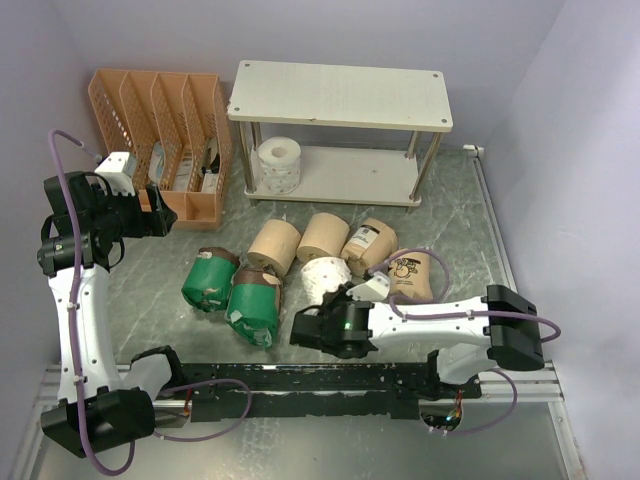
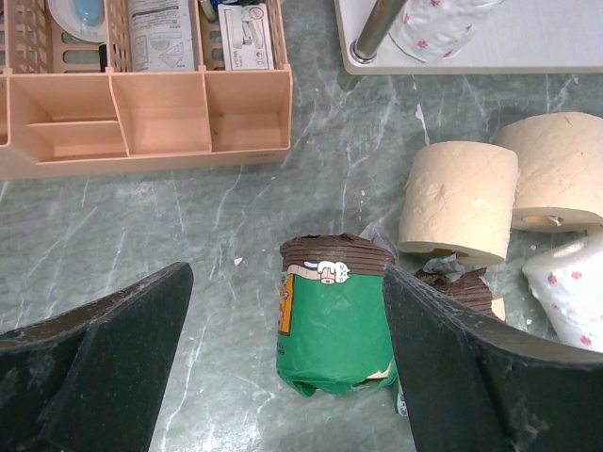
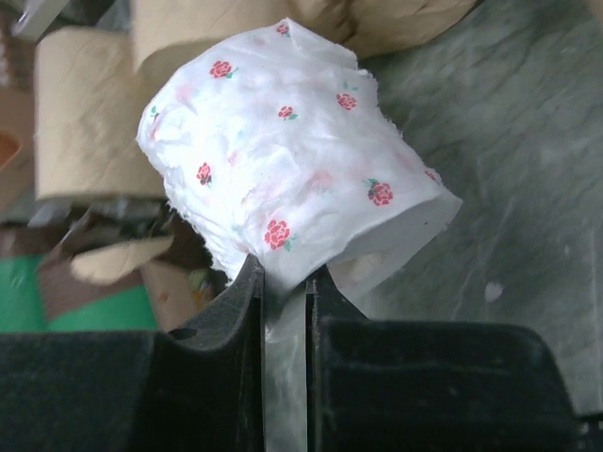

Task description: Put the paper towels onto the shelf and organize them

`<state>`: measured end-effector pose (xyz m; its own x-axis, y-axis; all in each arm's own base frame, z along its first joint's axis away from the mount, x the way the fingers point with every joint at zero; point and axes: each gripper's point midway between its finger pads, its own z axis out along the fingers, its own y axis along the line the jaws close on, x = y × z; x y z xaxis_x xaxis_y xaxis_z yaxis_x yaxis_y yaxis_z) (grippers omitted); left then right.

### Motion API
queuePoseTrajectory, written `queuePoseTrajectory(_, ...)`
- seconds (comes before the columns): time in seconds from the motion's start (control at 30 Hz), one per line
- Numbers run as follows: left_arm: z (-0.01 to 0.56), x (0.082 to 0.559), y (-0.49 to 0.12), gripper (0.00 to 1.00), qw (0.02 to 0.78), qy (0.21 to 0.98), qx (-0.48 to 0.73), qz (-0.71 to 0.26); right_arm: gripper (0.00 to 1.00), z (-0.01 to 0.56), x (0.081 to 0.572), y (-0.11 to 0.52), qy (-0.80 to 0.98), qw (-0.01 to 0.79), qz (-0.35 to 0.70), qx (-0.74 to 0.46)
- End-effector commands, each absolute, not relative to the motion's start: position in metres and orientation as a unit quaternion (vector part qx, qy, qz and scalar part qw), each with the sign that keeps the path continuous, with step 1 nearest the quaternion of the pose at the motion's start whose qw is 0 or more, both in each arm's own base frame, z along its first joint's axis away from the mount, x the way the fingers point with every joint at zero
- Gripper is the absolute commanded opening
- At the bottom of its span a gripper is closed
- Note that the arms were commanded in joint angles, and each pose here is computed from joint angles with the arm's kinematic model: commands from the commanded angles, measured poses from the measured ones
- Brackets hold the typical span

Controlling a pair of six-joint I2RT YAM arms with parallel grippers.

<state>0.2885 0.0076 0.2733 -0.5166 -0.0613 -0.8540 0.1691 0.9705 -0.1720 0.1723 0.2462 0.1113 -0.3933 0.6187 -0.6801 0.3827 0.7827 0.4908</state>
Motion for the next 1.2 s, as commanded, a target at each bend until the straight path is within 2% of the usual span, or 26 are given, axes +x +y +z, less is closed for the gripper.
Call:
queuePoseTrajectory(0.0,0.274,0.289,0.009,0.94,0.493,0.861,0.035,-0.117,0.00,0.155,0.157,0.257,0.816,0.490,0.142,0.271)
queuePoseTrajectory(0.23,0.275,0.287,0.008,0.94,0.492,0.862,0.035,-0.118,0.00,0.163,0.135,0.280,0.852,0.442,0.090,0.264)
queuePoseTrajectory(0.37,0.274,0.286,0.010,0.94,0.493,0.862,0.033,-0.113,0.00,0.179,0.138,0.316,0.852,0.466,0.135,0.197)
queuePoseTrajectory(0.5,0.274,0.285,0.010,0.94,0.492,0.863,0.033,-0.111,0.00,0.206,0.146,0.325,0.825,0.493,0.195,0.197)
queuePoseTrajectory(0.63,0.275,0.284,0.010,0.94,0.494,0.862,0.033,-0.110,0.00,0.239,0.156,0.315,0.782,0.515,0.266,0.230)
queuePoseTrajectory(0.77,0.276,0.283,0.010,0.94,0.496,0.861,0.033,-0.110,0.00,0.274,0.170,0.287,0.747,0.555,0.274,0.244)
queuePoseTrajectory(0.9,0.277,0.282,0.010,0.94,0.499,0.859,0.033,-0.108,0.00,0.281,0.177,0.249,0.695,0.555,0.302,0.343)
queuePoseTrajectory(1.0,0.277,0.282,0.011,0.94,0.499,0.859,0.032,-0.106,0.00,0.284,0.181,0.246,0.660,0.561,0.331,0.374)
queuePoseTrajectory(1.03,0.277,0.282,0.010,0.94,0.499,0.859,0.032,-0.106,0.00,0.289,0.183,0.250,0.658,0.574,0.326,0.362)
queuePoseTrajectory(1.17,0.279,0.282,0.010,0.94,0.501,0.859,0.032,-0.105,0.00,0.309,0.203,0.263,0.704,0.669,0.151,0.184)
